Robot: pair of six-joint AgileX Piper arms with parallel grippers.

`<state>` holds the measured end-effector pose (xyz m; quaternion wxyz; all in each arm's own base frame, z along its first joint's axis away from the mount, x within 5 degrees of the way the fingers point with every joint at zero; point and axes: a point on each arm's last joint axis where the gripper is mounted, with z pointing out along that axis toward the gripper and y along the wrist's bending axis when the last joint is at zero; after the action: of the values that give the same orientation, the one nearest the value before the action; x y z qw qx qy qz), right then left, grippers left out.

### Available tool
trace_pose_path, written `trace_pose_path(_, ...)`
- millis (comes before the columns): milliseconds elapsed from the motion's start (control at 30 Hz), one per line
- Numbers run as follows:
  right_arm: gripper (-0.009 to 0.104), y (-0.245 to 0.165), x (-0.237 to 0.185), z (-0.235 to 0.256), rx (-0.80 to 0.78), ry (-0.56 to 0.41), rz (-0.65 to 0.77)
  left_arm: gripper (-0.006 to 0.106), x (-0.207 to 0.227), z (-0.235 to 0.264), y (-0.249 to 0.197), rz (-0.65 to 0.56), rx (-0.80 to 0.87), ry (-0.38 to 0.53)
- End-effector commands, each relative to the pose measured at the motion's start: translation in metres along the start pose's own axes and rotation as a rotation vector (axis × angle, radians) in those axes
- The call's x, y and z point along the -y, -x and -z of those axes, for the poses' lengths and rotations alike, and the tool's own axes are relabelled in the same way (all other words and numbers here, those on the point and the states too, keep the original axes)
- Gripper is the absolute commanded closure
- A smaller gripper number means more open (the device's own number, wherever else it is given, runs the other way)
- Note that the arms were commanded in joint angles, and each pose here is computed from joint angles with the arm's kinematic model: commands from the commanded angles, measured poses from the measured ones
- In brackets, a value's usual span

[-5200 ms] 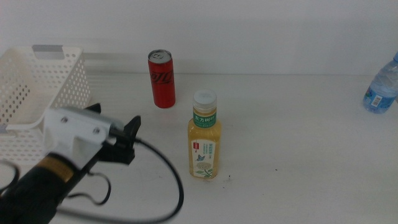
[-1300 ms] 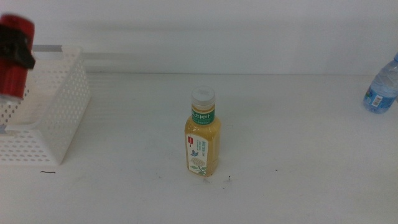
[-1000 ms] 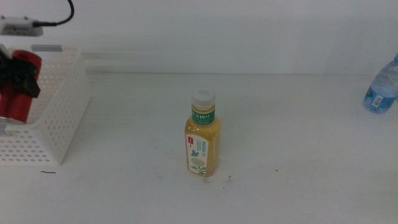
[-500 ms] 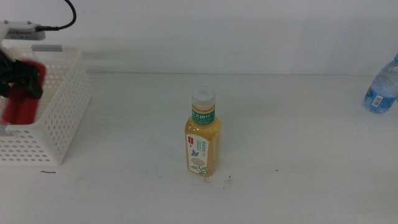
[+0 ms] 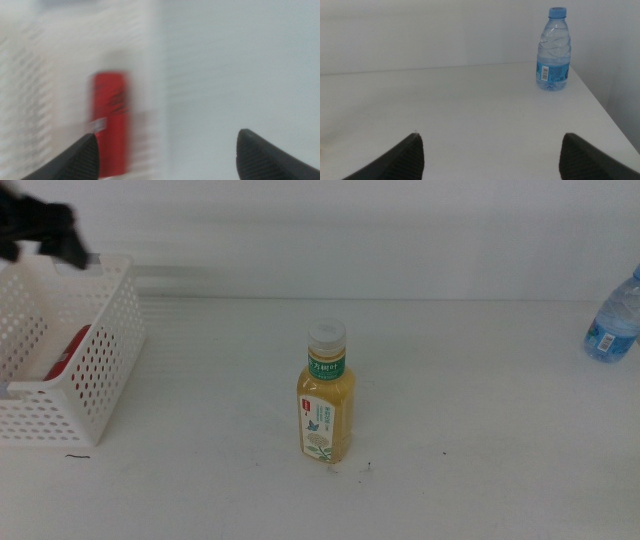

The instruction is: Use arms to grab the bottles and put them into the dustbin to the left of the table.

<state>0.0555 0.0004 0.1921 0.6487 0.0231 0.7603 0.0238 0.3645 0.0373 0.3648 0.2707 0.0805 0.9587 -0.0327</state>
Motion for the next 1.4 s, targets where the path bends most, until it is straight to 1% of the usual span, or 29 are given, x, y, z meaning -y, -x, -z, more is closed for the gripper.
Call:
trace_pose_path(0,0.002,-0.001,0.001,0.0,0.007,-0.007,0.014,0.007,0.039,0.02,-0.007,-0.063,0.082,-0.059)
trace_pose_path(33,0.002,-0.001,0.001,0.0,0.007,-0.007,0.014,0.007,0.056,0.032,-0.013,-0.088,0.147,-0.075)
trace_pose_path(167,0.002,-0.001,0.001,0.0,0.007,-0.007,0.014,0.007,0.112,0.044,-0.055,-0.199,0.334,-0.123)
trace_pose_path(200,0.002,-0.001,0.001,0.0,0.007,-0.007,0.014,0.007,0.123,0.044,-0.07,-0.223,0.367,-0.14)
trace_pose_path(267,0.002,-0.001,0.001,0.0,0.007,-0.007,0.014,0.007,0.14,0.048,-0.093,-0.246,0.484,-0.168)
trace_pose_path(467,0.002,-0.001,0.001,0.0,0.007,-0.007,0.014,0.007,0.158,0.03,-0.172,-0.236,0.713,-0.23)
trace_pose_path(600,0.002,-0.001,0.001,0.0,0.007,-0.007,0.014,0.007,0.16,0.013,-0.222,-0.265,0.868,-0.251)
trace_pose_path(700,0.002,-0.001,0.001,0.0,0.007,-0.007,0.014,0.007,0.161,-0.001,-0.25,-0.266,0.965,-0.292)
trace_pose_path(767,0.002,-0.001,0.001,0.0,0.007,-0.007,0.014,0.007,0.162,-0.013,-0.266,-0.282,0.963,-0.308)
trace_pose_path(867,0.002,-0.001,0.001,0.0,0.007,-0.007,0.014,0.007,0.165,-0.031,-0.271,-0.275,0.878,-0.304)
trace_pose_path(933,0.002,-0.001,0.001,0.0,0.007,-0.007,0.014,0.007,0.167,-0.04,-0.269,-0.269,0.872,-0.293)
trace_pose_path(1000,0.002,-0.001,0.001,0.0,0.007,-0.007,0.014,0.007,0.172,-0.047,-0.267,-0.251,0.891,-0.311)
trace_pose_path(1167,0.002,-0.001,0.001,0.0,0.007,-0.007,0.014,0.007,0.184,-0.074,-0.263,-0.204,0.862,-0.344)
trace_pose_path(1300,0.002,-0.001,0.001,0.0,0.007,-0.007,0.014,0.007,0.196,-0.093,-0.259,-0.209,0.862,-0.384)
trace_pose_path(1367,0.002,-0.001,0.001,0.0,0.007,-0.007,0.014,0.007,0.201,-0.105,-0.257,-0.196,0.821,-0.389)
